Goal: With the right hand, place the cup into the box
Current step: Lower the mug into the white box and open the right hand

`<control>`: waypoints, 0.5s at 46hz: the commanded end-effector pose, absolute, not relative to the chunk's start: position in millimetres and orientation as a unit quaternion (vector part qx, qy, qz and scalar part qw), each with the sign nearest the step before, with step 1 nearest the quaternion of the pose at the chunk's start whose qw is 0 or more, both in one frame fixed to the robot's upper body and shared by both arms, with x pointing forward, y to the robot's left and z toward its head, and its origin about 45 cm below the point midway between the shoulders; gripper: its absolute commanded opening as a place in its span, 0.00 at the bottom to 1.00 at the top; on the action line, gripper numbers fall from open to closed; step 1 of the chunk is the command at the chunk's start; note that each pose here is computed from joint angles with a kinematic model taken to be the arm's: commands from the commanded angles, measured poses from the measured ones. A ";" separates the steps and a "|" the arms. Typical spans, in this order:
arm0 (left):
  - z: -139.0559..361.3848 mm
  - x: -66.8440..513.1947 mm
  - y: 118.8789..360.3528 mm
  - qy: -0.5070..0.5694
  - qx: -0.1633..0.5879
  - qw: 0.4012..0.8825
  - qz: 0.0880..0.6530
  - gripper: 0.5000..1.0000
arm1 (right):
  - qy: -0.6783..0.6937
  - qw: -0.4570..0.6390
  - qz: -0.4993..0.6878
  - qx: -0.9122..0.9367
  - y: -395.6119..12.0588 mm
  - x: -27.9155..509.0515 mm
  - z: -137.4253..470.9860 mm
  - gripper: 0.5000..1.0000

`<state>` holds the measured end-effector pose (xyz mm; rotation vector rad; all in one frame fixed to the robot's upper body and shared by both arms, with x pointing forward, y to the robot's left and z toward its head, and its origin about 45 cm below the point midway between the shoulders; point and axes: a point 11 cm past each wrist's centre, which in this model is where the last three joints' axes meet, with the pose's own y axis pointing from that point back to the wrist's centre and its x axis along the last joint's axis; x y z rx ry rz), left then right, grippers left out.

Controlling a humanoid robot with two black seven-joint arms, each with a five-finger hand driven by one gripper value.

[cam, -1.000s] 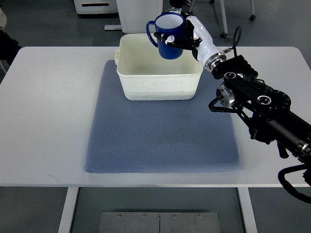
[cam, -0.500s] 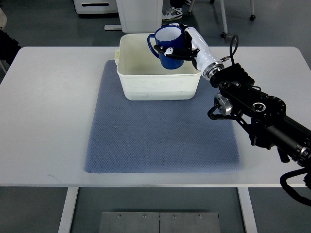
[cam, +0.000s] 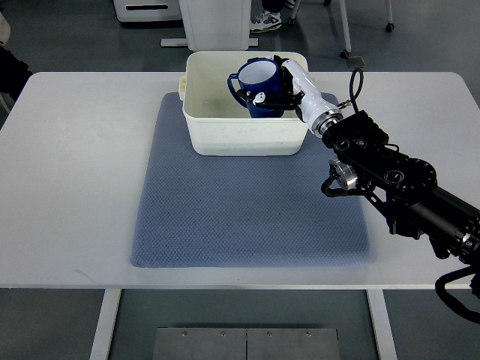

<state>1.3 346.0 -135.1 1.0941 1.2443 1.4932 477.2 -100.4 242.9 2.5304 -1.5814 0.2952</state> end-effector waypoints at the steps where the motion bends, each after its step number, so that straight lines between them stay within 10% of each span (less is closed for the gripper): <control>1: -135.1 1.4 346.0 0.500 0.441 0.440 0.601 1.00 | -0.525 0.073 0.099 0.842 -100.2 476.9 242.1 0.00; 5: -135.1 1.3 346.0 0.501 0.441 0.440 0.601 1.00 | -0.525 0.073 0.099 0.842 -100.2 476.9 242.1 0.00; 9: -135.1 1.3 346.0 0.501 0.441 0.440 0.601 1.00 | -0.525 0.072 0.099 0.842 -99.7 476.7 242.5 0.62; 12: -135.1 1.3 346.0 0.501 0.440 0.440 0.601 1.00 | -0.524 0.071 0.099 0.843 -99.3 476.5 242.7 0.80; 23: -135.1 1.4 346.0 0.500 0.441 0.440 0.601 1.00 | -0.523 0.069 0.100 0.844 -98.1 476.7 244.9 1.00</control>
